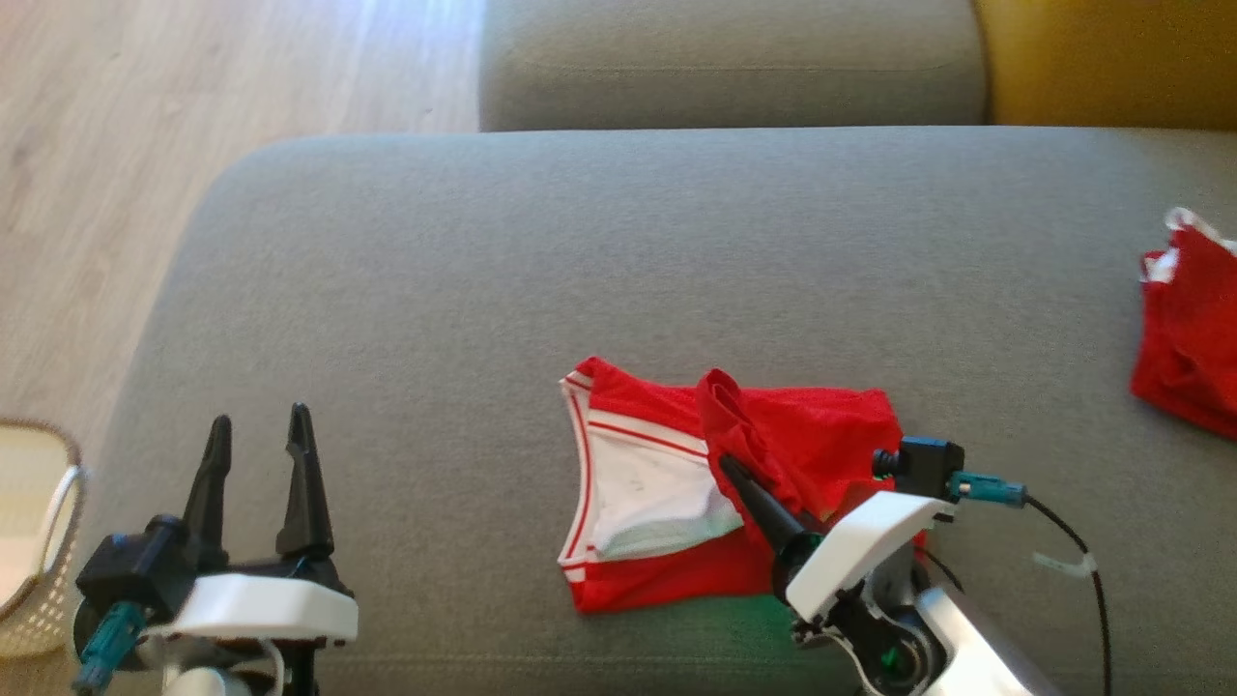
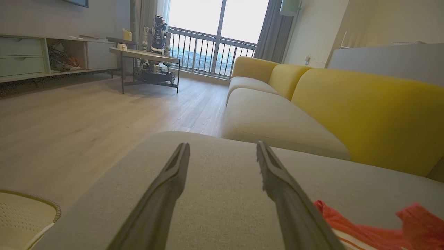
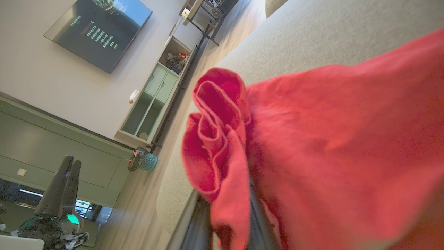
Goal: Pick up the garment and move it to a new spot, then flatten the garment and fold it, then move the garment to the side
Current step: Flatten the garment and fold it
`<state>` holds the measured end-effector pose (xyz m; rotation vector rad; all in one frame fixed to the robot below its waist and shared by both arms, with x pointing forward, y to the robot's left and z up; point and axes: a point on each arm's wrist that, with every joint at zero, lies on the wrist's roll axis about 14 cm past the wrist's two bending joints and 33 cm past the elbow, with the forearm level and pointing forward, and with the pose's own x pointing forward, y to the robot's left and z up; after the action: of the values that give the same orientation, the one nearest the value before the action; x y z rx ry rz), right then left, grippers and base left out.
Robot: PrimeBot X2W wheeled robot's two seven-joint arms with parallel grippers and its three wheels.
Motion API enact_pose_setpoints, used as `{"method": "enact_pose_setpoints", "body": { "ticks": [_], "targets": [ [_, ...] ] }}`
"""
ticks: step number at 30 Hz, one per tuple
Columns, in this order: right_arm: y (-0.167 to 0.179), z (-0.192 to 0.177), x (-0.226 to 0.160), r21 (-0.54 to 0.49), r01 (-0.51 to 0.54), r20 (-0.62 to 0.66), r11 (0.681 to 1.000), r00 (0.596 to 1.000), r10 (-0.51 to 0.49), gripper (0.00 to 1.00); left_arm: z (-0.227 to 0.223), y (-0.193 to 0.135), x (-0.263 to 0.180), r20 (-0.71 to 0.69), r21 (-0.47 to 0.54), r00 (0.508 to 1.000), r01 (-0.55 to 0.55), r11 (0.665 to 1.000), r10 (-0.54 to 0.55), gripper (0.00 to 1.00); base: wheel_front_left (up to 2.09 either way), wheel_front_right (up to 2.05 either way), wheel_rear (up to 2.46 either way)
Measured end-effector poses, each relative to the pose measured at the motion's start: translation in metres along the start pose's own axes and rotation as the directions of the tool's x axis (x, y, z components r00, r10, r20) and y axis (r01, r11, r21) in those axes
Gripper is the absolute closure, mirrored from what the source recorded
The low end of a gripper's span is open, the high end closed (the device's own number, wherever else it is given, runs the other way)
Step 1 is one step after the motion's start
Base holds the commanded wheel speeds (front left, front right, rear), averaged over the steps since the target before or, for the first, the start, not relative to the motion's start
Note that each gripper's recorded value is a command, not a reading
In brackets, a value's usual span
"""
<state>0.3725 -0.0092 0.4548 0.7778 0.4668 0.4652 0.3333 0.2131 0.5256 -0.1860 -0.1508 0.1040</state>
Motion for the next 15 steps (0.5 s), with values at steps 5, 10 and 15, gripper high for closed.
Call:
{"method": "enact_pose_setpoints", "body": {
  "ticks": [5, 10, 15],
  "targets": [
    [0.012, -0.017, 0.021, 0.002, -0.034, -0.047, 0.999, 0.998, 0.034, 1.00, -0.003, 0.014, -0.008, -0.015, 0.001, 0.999, -0.050, 0.999, 0.050, 0.00, 0.00, 0.00, 0.00],
    [0.014, -0.035, 0.038, -0.034, -0.037, -0.111, 0.999, 0.993, 0.033, 0.00, -0.005, 0.028, -0.017, -0.024, 0.008, 0.995, -0.096, 0.995, 0.097, 0.00, 0.00, 0.00, 0.00],
    [0.016, -0.058, 0.040, -0.040, -0.041, -0.188, 0.998, 0.982, 0.033, 0.00, -0.005, 0.036, -0.022, -0.027, 0.013, 0.992, -0.122, 0.993, 0.122, 0.00, 0.00, 0.00, 0.00]
  ]
}}
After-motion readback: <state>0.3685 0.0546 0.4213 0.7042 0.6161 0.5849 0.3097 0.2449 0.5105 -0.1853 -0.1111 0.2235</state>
